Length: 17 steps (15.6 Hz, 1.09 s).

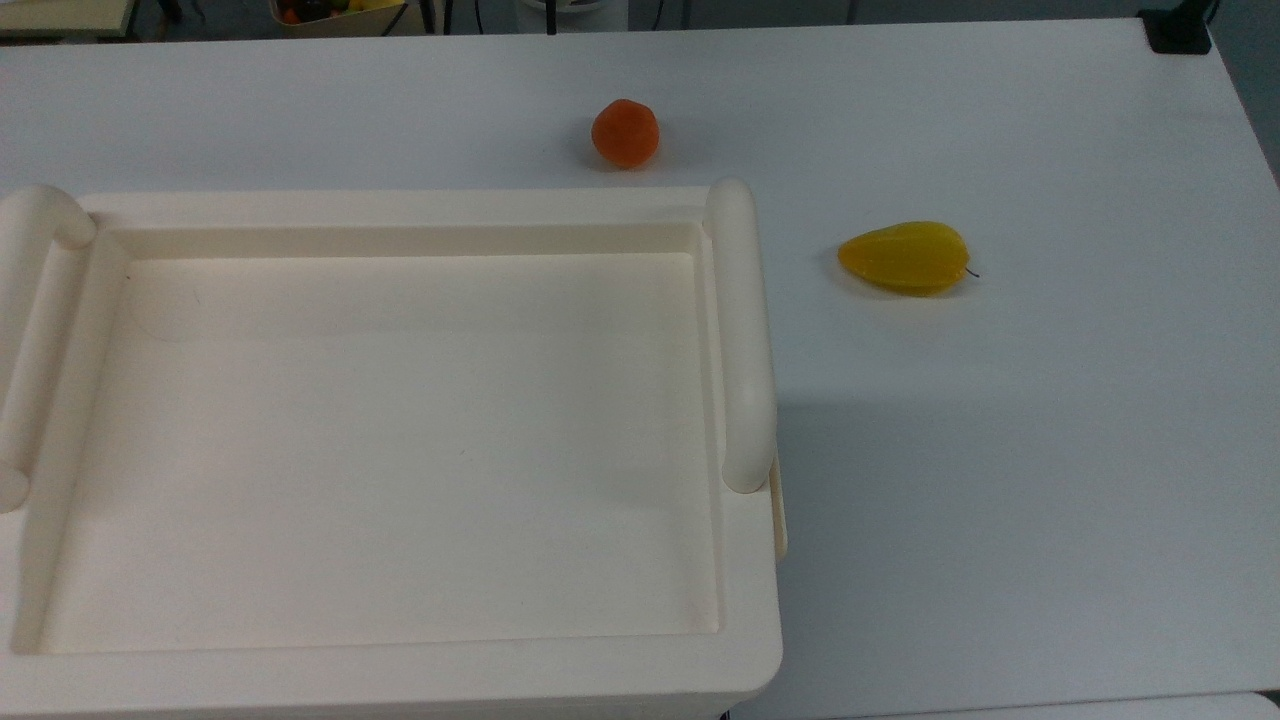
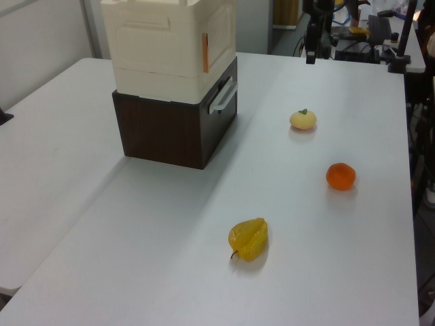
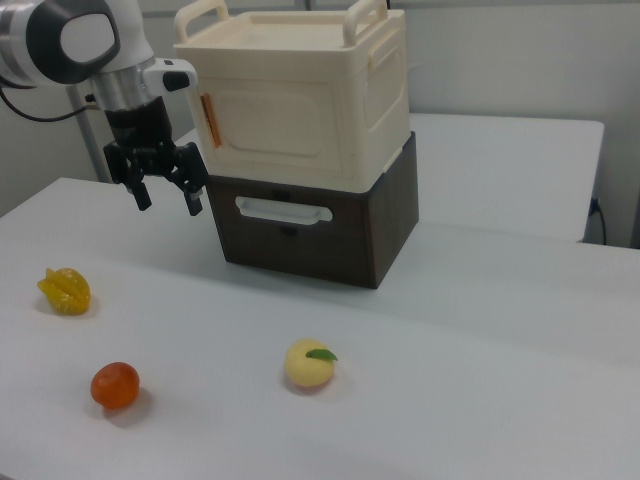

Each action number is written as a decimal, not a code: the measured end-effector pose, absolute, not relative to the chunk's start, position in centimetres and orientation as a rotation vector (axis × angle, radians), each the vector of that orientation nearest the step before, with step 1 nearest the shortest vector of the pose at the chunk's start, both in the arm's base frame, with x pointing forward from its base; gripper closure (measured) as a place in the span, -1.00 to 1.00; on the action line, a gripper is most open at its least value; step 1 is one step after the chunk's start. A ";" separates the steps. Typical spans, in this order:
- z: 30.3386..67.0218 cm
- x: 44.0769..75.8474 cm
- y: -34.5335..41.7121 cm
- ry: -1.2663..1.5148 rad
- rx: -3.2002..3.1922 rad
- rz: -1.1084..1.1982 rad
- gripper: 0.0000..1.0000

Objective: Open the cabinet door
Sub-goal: 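Move the gripper toward the cream cabinet's orange door handle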

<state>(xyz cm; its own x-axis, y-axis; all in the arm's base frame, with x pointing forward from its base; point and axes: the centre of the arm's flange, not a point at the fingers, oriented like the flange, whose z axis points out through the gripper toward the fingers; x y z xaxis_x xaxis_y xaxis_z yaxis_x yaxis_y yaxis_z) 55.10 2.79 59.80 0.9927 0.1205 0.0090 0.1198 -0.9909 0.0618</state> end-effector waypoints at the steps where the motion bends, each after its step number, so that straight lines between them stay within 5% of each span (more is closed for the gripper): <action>1: 59.7 55.1 2.8 0.186 3.075 0.018 -1.00; 17: 60.9 55.7 3.0 0.184 3.083 0.060 -1.00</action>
